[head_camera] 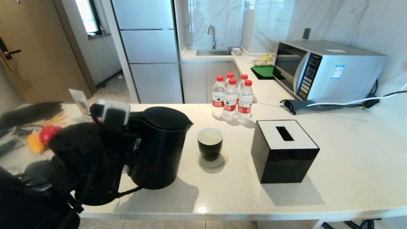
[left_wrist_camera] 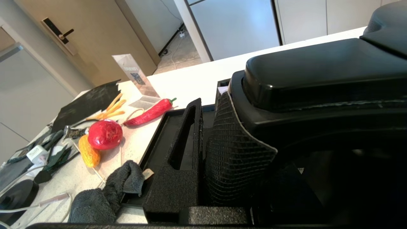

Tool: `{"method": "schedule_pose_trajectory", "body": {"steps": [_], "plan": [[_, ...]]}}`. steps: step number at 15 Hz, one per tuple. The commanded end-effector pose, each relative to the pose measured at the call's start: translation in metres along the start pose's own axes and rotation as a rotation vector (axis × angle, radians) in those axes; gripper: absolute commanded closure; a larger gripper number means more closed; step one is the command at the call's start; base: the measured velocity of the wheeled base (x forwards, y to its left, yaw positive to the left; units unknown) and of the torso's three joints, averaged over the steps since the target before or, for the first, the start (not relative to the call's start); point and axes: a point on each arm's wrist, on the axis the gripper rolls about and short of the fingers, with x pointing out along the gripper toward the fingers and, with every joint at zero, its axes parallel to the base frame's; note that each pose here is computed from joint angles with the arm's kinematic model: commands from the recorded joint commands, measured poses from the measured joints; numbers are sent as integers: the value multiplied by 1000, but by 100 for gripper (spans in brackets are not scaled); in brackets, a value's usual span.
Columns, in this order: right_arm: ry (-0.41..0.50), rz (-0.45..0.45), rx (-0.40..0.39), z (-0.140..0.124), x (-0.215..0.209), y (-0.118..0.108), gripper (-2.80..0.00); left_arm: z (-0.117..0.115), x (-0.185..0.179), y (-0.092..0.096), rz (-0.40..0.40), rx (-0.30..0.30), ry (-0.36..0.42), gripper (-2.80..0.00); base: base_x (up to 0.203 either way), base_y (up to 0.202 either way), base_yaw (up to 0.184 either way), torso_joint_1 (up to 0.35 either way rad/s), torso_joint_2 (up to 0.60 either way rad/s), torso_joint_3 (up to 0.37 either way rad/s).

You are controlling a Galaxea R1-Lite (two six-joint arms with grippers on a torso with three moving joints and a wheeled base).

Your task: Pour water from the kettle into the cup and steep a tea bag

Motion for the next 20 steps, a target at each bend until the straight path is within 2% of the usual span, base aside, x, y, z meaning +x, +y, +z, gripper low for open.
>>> {"method": "schedule_pose_trajectory", "body": {"steps": [1, 4, 9, 20], "plan": [[2, 2, 0, 0, 0, 0, 0, 0, 5, -5, 6, 1, -1, 0, 0, 0, 0, 0, 0, 0], [0, 2, 0, 0, 0, 0, 0, 4, 16, -16, 12, 18, -8, 0, 0, 0, 0, 0, 0, 0], [2, 1, 0, 0, 0, 0, 0, 5, 33, -26, 7, 75, 43, 0, 0, 0, 0, 0, 0, 0], [2, 2, 0, 0, 0, 0, 0, 6, 43, -35, 11, 85, 48, 0, 0, 0, 0, 0, 0, 0]]}}
